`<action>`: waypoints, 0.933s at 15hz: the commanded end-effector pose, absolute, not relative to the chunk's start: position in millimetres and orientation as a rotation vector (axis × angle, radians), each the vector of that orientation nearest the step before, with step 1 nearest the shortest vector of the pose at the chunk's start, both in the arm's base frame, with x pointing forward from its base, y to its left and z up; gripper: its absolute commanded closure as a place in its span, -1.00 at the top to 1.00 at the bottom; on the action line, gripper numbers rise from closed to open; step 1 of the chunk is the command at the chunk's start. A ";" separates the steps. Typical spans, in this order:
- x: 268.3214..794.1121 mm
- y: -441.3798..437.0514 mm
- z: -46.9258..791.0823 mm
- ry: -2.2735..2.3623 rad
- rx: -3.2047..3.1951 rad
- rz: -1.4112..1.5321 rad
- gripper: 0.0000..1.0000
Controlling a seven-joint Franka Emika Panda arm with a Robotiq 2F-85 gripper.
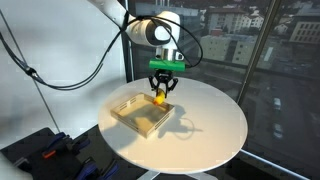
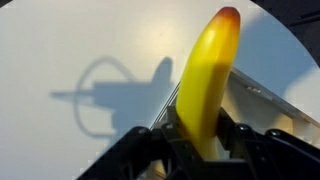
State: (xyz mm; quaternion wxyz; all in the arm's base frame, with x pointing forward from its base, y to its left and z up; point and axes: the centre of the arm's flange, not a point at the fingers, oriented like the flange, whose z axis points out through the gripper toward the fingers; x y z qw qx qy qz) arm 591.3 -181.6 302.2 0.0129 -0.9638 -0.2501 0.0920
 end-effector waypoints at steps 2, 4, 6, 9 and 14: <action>593.7 -181.7 302.9 -0.783 -3.001 0.280 -0.68; 595.9 -180.5 304.1 -0.794 -3.000 0.270 -0.68; 599.4 -177.3 306.9 -0.811 -2.998 0.254 -0.68; 607.2 -168.3 313.5 -0.843 -2.992 0.228 -0.68; 619.5 -142.4 323.8 -0.931 -2.962 0.193 -0.68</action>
